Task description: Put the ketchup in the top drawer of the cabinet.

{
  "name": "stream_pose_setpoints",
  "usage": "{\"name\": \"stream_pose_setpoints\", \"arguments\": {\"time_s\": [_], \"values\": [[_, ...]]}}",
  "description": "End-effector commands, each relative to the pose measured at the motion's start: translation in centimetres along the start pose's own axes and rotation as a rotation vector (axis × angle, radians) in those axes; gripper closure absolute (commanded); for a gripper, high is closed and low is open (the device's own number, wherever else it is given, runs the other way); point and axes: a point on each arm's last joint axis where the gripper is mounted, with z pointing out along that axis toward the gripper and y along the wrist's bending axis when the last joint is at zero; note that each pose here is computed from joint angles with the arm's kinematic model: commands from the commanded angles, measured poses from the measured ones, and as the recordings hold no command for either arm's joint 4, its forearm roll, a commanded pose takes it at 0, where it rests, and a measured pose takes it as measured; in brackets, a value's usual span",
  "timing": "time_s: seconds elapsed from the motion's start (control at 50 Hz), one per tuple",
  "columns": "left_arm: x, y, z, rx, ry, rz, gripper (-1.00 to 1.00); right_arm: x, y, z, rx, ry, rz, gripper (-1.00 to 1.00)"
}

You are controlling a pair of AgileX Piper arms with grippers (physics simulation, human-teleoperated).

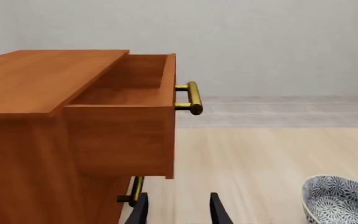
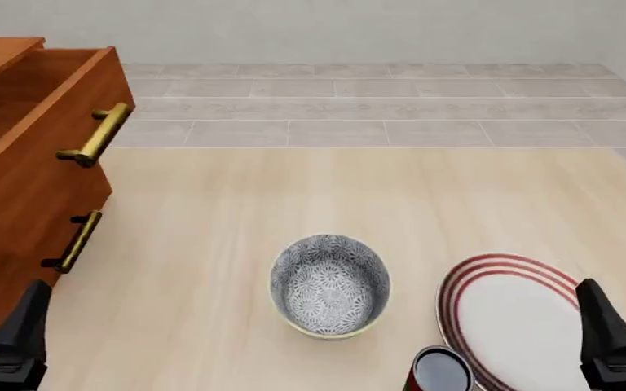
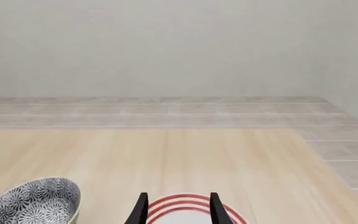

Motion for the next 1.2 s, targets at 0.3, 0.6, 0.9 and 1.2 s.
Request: {"name": "stream_pose_setpoints", "arguments": {"time_s": [0.3,0.6,0.9,1.2], "values": [[-3.1,-0.4,-0.4,0.079,-0.021,-0.032,-1.00,-1.3,0.1,-0.1,-0.023,-0.050,0.018,-1.00],[-9.8,-1.6,-1.2,0.418,0.036,-0.024,-1.00,-1.0,0.1,0.0,-0.025,-0.047,0.009,-1.00],[-9.9,-6.1,3.4,0.652,0.108,0.045,-1.00,-1.0,0.2,-0.1,-0.027,-0.053,0.005,-1.00],[-2.5,-14.6,7.9,0.847,0.231,0.105,-1.00,-3.1,0.3,-0.4,-0.065,-0.084,0.023,-1.00]]}}
